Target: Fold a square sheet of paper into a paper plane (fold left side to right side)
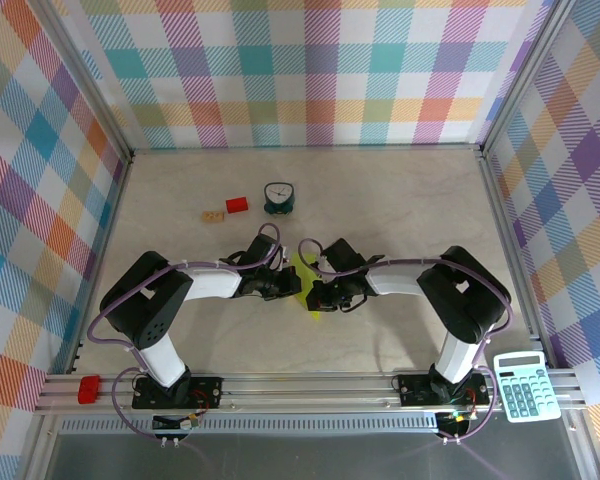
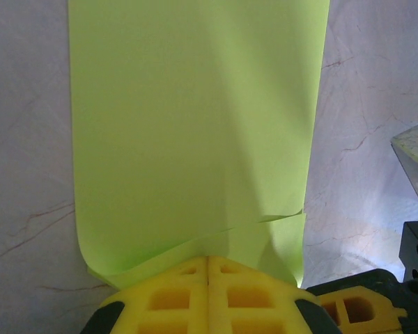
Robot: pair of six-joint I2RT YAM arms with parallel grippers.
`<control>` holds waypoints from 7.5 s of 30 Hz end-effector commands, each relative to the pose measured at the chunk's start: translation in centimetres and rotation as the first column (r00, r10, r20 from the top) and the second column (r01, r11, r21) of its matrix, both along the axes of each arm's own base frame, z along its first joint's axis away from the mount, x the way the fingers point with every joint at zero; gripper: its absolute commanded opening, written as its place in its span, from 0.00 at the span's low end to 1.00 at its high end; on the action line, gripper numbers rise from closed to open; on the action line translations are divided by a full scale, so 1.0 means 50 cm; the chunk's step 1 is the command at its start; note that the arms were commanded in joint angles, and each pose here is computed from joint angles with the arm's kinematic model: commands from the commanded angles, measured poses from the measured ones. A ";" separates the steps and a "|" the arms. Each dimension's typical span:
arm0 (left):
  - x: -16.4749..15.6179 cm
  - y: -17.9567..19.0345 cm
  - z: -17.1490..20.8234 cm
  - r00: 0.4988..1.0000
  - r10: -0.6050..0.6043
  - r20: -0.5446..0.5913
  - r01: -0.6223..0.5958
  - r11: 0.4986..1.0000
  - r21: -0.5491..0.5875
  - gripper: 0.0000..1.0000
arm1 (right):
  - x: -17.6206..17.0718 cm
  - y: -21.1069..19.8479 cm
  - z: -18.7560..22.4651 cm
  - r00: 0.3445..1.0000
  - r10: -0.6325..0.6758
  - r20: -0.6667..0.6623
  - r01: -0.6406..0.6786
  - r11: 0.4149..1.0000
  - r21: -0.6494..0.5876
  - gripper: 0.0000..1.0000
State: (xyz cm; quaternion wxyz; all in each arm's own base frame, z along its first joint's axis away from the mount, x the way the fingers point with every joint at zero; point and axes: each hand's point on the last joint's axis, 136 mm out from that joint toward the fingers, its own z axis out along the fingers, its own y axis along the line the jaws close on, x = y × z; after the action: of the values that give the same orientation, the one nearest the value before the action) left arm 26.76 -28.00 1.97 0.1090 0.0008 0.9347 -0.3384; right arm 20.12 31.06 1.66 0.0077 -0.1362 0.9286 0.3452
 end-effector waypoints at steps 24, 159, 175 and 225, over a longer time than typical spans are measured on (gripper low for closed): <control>-0.040 -0.034 0.056 0.984 -0.027 0.176 0.057 0.985 -0.165 0.04 | -0.056 -0.107 -0.123 0.996 -0.041 -0.082 0.020 0.969 -0.246 0.00; -0.006 0.054 -0.070 1.000 -0.028 0.003 0.028 0.992 0.125 0.00 | -0.017 -0.031 -0.020 0.988 -0.057 -0.145 0.049 0.997 -0.059 0.00; -0.001 0.028 -0.044 1.000 0.009 -0.004 -0.009 1.000 0.030 0.00 | -0.075 -0.124 0.032 0.986 -0.106 -0.128 0.100 0.994 -0.045 0.00; 0.096 0.105 0.107 0.978 0.129 0.163 -0.115 0.989 -0.091 0.53 | 0.126 -0.037 0.130 0.956 -0.062 0.287 -0.016 0.964 0.264 0.00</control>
State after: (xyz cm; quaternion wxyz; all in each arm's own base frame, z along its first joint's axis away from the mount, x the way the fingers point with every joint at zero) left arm 30.19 -21.72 6.09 0.2085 -0.0322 0.9162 -0.3407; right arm 26.26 29.45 7.17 0.1415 -0.1658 0.8726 0.4371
